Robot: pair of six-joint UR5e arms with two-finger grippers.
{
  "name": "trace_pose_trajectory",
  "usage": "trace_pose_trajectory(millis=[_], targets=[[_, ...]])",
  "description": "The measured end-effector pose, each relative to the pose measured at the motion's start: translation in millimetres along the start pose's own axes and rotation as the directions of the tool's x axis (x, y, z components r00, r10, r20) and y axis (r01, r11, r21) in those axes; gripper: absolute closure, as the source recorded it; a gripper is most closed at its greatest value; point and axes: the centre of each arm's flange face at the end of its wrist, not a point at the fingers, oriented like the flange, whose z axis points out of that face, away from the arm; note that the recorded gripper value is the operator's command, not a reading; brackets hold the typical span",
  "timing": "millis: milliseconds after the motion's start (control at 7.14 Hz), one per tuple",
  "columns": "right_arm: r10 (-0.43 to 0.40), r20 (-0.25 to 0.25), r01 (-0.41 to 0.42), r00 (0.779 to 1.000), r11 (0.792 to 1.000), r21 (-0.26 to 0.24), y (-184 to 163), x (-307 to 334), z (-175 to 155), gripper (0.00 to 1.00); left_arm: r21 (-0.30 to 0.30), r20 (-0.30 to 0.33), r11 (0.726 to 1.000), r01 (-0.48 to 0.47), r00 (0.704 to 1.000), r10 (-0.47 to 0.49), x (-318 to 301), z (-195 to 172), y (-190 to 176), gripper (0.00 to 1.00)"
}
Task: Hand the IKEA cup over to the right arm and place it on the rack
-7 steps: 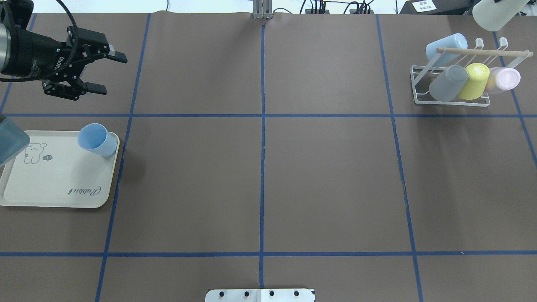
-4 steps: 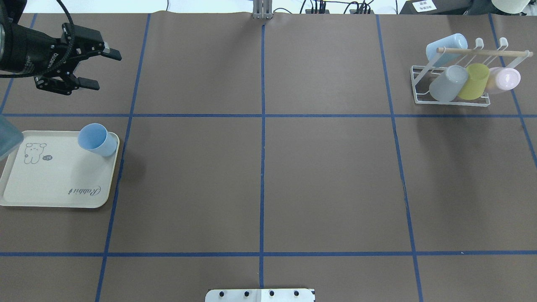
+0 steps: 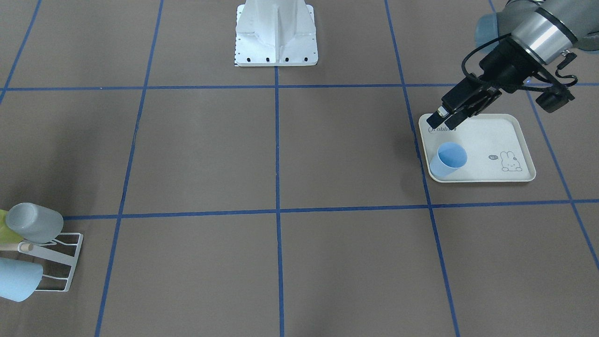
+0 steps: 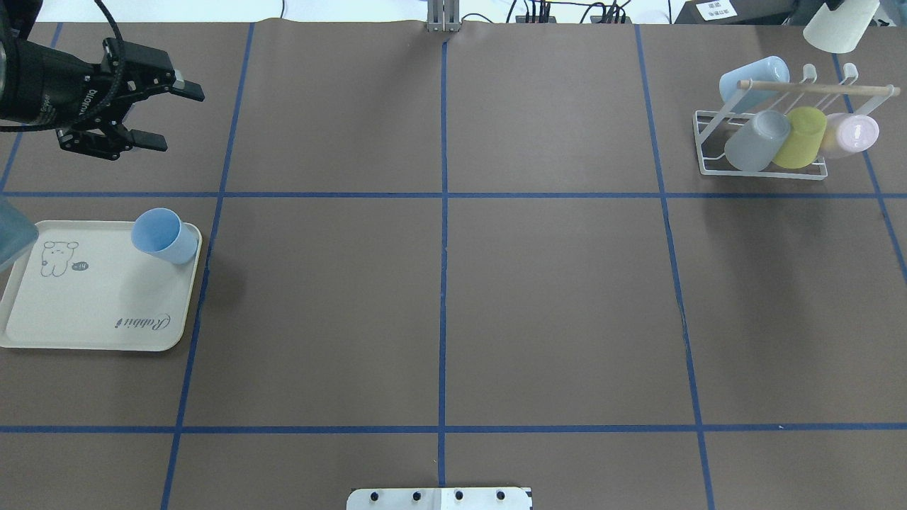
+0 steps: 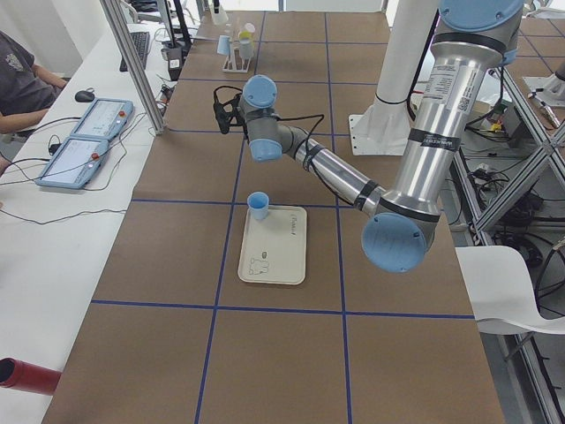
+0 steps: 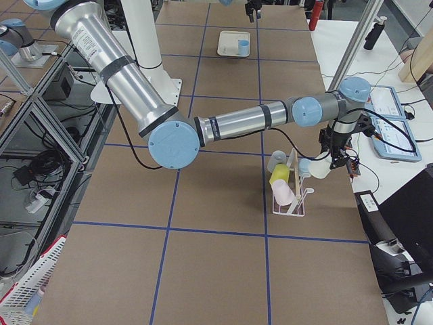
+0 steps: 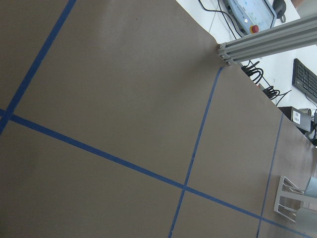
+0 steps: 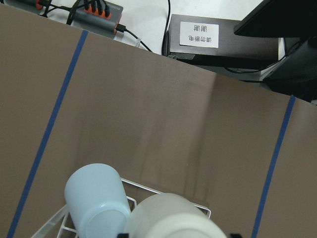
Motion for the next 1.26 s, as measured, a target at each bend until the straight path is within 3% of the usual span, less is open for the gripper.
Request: trace_pose_trajectory(millis=[1261], targets=[[-0.010,-0.004,0.009,1.000,0.998,-0.070,5.2,0.7,52.1,0.84,-0.003,-0.006,1.000,-0.008,1.000,0.008,3.7,-0.4,2.3,0.00]])
